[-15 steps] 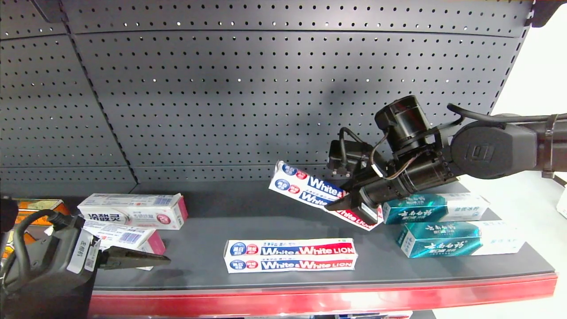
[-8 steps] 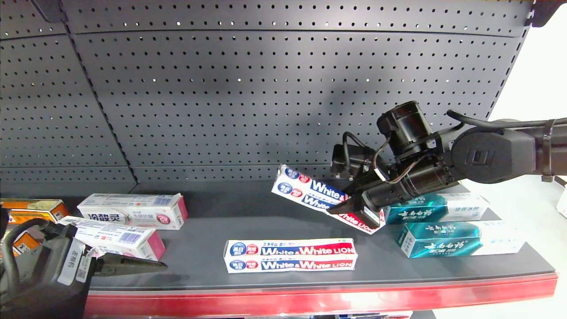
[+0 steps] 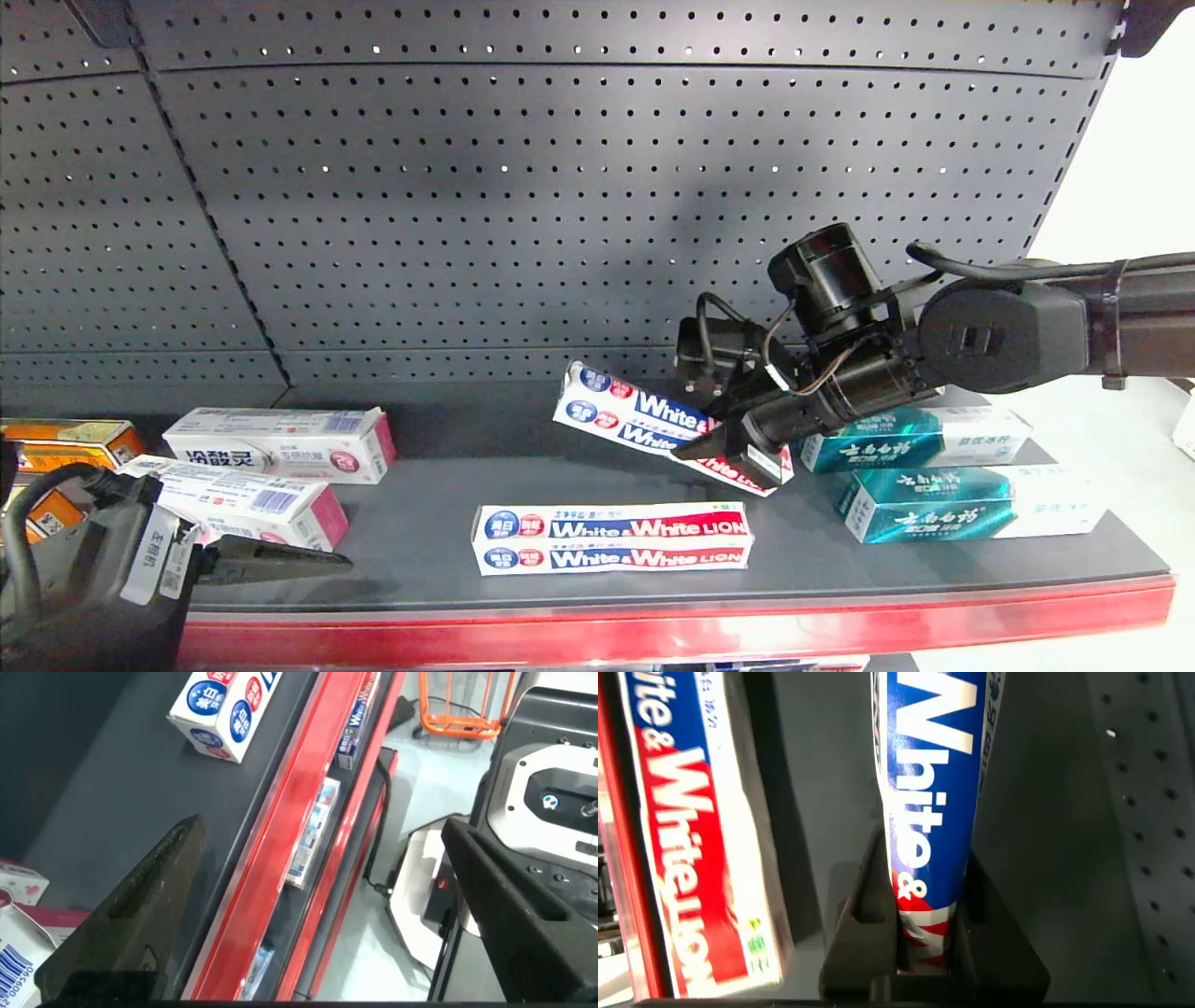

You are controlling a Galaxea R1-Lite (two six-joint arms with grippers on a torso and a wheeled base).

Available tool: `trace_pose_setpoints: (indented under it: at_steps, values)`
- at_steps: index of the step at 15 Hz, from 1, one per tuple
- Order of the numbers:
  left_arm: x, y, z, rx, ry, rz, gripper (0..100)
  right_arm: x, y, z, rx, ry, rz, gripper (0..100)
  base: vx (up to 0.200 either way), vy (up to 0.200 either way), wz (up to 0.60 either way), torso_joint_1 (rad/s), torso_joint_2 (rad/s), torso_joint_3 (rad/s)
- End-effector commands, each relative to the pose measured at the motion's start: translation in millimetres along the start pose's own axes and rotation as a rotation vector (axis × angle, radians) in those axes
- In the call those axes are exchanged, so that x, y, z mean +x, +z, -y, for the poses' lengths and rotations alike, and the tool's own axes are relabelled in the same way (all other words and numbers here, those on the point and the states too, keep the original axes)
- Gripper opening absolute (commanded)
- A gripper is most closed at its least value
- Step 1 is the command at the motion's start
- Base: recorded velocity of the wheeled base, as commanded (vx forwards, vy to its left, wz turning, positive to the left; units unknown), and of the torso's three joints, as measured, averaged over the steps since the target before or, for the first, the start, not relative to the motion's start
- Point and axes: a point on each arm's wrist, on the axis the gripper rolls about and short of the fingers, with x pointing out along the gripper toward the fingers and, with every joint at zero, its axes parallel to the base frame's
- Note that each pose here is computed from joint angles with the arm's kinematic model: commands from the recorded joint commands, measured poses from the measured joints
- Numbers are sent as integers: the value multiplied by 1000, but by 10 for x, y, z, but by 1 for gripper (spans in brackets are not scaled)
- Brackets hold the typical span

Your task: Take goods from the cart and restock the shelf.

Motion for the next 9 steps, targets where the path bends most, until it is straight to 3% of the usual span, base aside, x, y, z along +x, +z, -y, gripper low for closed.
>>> trace_pose_setpoints:
  at_steps: [1,9]
  values:
    - [1,-3,2,-1,-1,-1,100,95,-6,-26,-2,19,-9,0,0,0,0,0,0,0]
    - [6,-31,25,-8,-6,-5,100,277,77,-53,-22,44,1,0,0,0,0,0,0,0]
